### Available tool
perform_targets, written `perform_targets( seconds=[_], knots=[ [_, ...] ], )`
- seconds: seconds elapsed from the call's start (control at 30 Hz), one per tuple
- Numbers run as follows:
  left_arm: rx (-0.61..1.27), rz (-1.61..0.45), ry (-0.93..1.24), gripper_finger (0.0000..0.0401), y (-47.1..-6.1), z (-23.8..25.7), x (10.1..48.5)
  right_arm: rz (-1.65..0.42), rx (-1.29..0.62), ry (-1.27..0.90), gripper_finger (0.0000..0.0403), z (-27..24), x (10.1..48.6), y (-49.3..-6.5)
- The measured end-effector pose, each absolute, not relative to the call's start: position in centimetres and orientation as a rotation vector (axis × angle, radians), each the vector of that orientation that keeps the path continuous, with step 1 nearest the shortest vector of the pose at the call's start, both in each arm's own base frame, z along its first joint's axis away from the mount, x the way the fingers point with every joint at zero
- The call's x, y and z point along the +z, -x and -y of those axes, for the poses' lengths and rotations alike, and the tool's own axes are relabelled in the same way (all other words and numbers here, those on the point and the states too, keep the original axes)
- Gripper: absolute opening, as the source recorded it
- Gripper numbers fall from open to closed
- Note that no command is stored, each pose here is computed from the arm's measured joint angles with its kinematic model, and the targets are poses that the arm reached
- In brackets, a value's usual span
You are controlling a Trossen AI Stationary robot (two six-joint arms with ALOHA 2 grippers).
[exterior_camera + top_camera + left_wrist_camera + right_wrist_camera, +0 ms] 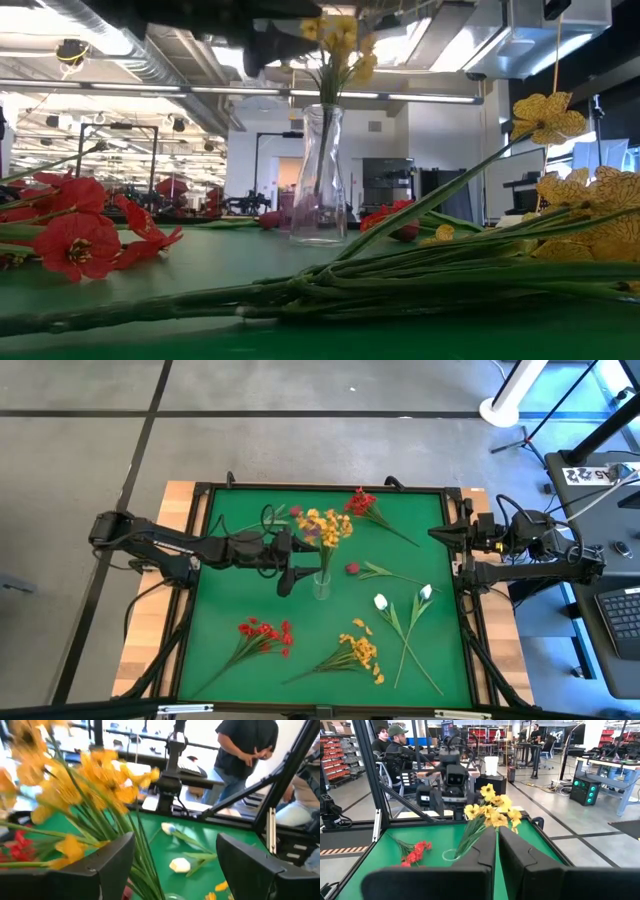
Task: Sort flowers into vase by color
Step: Put the left white flower into the transparent vase
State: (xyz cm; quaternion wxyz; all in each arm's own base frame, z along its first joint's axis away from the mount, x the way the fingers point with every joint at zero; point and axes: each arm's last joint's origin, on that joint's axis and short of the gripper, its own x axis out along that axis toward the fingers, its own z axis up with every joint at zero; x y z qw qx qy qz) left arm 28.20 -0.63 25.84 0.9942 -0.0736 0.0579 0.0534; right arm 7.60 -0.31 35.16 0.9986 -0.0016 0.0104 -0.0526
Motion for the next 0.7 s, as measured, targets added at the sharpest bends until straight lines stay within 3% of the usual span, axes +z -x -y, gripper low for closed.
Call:
perform_targets(
  seconds=[0.5,0.7],
  knots=[
    [0.212,-0.062,0.114,0.0272,-19.9,3.3,31.5,-0.017,-0.104,-0.025,0.0023,0.3,35.2,-7.6],
    [0.223,-0.120,0.108,0.0272,-17.6,4.2,31.5,-0.104,-0.106,-0.049,0.0023,0.3,34.8,-9.2]
  ],
)
